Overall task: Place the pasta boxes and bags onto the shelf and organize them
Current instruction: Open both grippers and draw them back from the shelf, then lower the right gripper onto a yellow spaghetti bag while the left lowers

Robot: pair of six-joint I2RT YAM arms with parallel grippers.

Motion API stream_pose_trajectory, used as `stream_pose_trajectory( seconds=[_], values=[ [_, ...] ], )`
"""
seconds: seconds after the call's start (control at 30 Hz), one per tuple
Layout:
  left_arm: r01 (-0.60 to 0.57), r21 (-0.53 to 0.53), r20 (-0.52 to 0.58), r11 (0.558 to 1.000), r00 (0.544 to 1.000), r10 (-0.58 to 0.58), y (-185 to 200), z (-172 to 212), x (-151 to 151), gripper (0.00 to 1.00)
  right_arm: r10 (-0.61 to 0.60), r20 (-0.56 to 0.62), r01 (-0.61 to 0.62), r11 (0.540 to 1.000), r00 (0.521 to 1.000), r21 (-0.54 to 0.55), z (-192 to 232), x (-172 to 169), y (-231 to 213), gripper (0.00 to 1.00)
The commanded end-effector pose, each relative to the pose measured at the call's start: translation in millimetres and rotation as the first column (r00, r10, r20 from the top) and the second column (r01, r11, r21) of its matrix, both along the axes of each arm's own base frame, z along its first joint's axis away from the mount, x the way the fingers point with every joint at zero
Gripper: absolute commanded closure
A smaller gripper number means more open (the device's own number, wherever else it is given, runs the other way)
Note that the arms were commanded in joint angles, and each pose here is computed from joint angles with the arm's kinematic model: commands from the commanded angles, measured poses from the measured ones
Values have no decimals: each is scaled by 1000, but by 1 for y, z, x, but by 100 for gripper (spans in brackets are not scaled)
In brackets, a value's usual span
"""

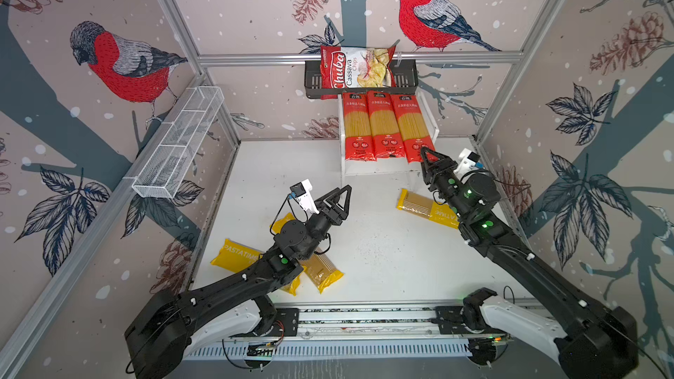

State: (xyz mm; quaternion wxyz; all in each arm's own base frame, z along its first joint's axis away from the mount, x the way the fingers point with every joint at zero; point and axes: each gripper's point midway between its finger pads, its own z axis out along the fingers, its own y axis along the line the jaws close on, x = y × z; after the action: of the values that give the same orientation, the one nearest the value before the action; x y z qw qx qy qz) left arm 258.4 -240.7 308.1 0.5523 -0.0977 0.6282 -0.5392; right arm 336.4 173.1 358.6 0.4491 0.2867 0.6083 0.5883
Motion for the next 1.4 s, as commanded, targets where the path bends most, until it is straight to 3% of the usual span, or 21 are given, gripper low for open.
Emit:
stream_pose_trajectory(
  seconds=[0.0, 0.17, 0.47, 0.63, 0.77, 0.93, 1.17, 1.37],
  values=[
    [-10, 7, 18, 1000, 1000, 10, 1, 5, -1, 31, 42, 60, -42, 999, 997, 4, 16, 1, 7, 73],
    [-16, 15, 21, 1000, 1000, 16, 3, 4, -2, 31, 63, 65, -63, 998, 996, 1, 19, 13, 14, 81],
    [-23, 29, 16, 999, 1000, 23, 4, 0, -1, 31, 63, 60, -62, 998, 996, -16, 13, 21, 14, 81],
    [-20, 35, 12, 999, 1000, 20, 3, -2, -1, 31, 56, 62, -55, 998, 996, -28, 10, 16, 9, 66],
    [-17, 44, 11, 999, 1000, 17, 3, -4, -2, 31, 58, 71, -57, 998, 996, -21, 12, 8, 2, 44],
    [-15, 77, 11, 997, 1000, 14, 5, -5, -5, 31, 85, 46, -83, 996, 995, -44, 5, -8, -8, 34],
    [-18, 221, -45, 975, 999, 29, 9, -28, -6, 31, 90, -49, -95, 987, 995, -131, -37, -25, -33, 35],
    [73, 378, -158, 923, 987, -13, -7, -68, -8, 32, 124, -175, -171, 943, 977, -286, -100, -41, -33, 45]
  ],
)
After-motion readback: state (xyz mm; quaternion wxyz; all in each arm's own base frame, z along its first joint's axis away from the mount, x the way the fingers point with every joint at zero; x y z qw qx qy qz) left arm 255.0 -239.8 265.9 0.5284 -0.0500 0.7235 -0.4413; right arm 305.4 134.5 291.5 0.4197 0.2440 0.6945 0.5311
